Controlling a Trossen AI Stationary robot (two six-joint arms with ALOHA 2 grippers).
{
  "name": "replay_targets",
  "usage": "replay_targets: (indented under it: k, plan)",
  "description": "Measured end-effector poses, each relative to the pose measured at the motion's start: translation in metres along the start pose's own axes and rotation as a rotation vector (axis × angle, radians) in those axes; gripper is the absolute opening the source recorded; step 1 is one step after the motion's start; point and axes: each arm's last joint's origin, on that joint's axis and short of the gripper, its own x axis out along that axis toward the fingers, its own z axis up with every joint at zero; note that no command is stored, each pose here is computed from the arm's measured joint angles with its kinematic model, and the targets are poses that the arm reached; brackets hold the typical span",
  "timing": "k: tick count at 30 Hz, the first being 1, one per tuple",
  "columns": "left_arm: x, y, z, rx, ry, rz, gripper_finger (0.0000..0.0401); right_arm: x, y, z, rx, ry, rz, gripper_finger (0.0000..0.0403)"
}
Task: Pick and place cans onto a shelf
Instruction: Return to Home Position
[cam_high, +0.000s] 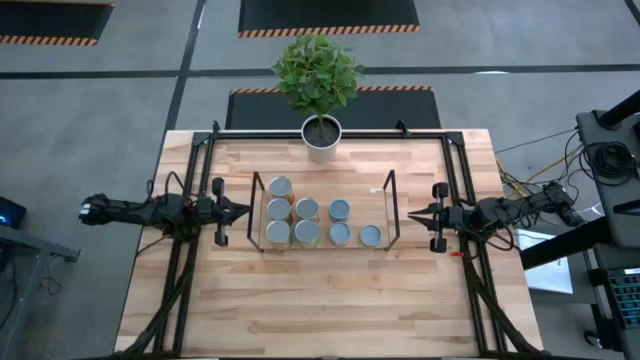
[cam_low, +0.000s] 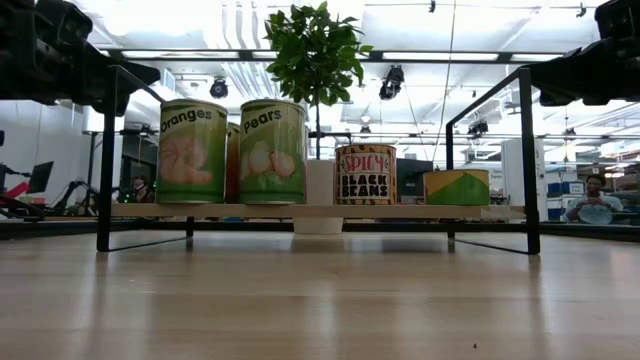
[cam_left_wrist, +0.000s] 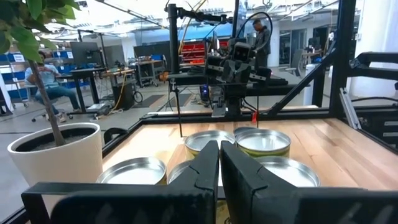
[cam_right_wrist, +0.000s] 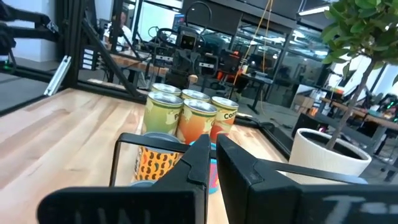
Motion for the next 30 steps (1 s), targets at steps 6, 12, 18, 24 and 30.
replay_targets:
  k: [6,12,18,24,30]
  plan:
    - [-0.0001,0.0001,0.0014,-0.001,-0.004,0.0,0.0,0.0,0.0001,-0.0002,0.014,0.001,0.0,0.0018]
    - [0.0,0.0001,0.0013,-0.001,-0.003,0.0,0.0,0.0001,0.0001,-0.0003,0.014,0.001,0.001,0.0018]
    - [-0.0001,0.0002,0.0017,-0.002,-0.004,0.0,0.0,0.0001,0.0001,-0.0003,0.014,0.001,0.001,0.0018]
    - [-0.0001,0.0002,0.0018,-0.002,-0.005,0.0,0.0,0.0001,0.0002,-0.0004,0.014,0.001,0.001,0.0018]
    - [-0.0001,0.0002,0.0018,-0.002,-0.005,0.0,0.0,0.0001,0.0002,-0.0004,0.014,0.001,0.001,0.0018]
